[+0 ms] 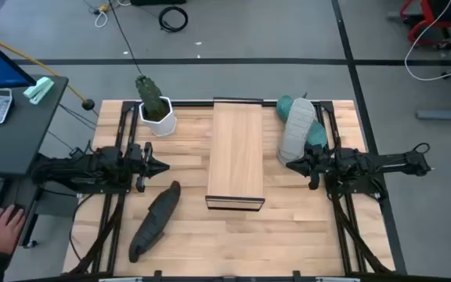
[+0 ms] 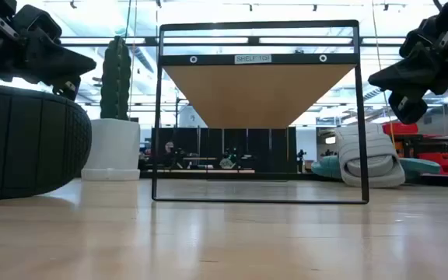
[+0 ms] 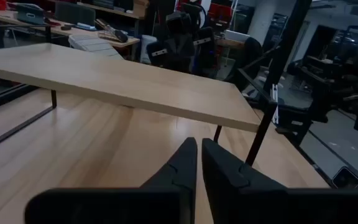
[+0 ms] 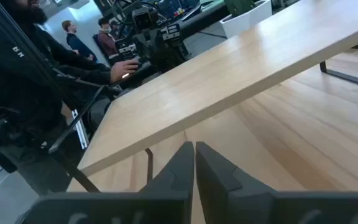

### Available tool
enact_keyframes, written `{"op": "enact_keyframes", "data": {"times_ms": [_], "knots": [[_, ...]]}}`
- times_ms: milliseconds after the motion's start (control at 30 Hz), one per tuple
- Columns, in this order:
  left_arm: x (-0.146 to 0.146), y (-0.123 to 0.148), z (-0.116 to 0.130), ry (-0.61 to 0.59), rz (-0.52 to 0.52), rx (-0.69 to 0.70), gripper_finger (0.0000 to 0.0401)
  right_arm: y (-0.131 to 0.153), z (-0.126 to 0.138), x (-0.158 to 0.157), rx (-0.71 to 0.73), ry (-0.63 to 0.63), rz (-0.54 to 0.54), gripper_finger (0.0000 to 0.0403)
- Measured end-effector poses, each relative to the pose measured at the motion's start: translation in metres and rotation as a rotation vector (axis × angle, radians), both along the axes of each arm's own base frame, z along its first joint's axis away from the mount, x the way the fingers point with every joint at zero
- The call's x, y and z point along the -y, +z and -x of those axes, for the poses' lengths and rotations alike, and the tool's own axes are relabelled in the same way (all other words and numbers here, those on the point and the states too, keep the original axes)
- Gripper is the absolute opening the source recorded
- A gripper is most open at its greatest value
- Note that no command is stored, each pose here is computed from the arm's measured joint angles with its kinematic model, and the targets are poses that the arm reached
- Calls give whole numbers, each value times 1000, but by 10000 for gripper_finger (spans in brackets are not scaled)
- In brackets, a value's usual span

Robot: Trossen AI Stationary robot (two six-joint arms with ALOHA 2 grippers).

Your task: Pick and place slides into the shelf

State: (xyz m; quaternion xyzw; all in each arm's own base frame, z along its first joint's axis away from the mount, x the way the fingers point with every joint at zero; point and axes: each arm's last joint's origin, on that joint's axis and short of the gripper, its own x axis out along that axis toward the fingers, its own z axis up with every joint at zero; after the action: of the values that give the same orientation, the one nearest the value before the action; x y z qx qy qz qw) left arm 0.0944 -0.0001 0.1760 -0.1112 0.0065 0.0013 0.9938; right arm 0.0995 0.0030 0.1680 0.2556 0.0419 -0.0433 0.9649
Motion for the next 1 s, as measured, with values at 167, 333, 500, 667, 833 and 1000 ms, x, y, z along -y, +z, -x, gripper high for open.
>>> {"op": "enact_keyframes", "data": {"times_ms": [167,333,500,667,833,1000], "knots": [[0,0,0,0,0,0,26,0,0,0,0,0,0,23],[0,0,0,0,0,0,19,0,0,0,0,0,0,23],[0,0,0,-1,0,-1,23,0,0,0,0,0,0,23],[0,0,0,-1,0,-1,31,0,0,0,0,0,0,23],[0,0,0,-1,0,-1,27,0,0,0,0,0,0,23],[0,0,0,-1,0,-1,19,0,0,0,0,0,0,23]]}}
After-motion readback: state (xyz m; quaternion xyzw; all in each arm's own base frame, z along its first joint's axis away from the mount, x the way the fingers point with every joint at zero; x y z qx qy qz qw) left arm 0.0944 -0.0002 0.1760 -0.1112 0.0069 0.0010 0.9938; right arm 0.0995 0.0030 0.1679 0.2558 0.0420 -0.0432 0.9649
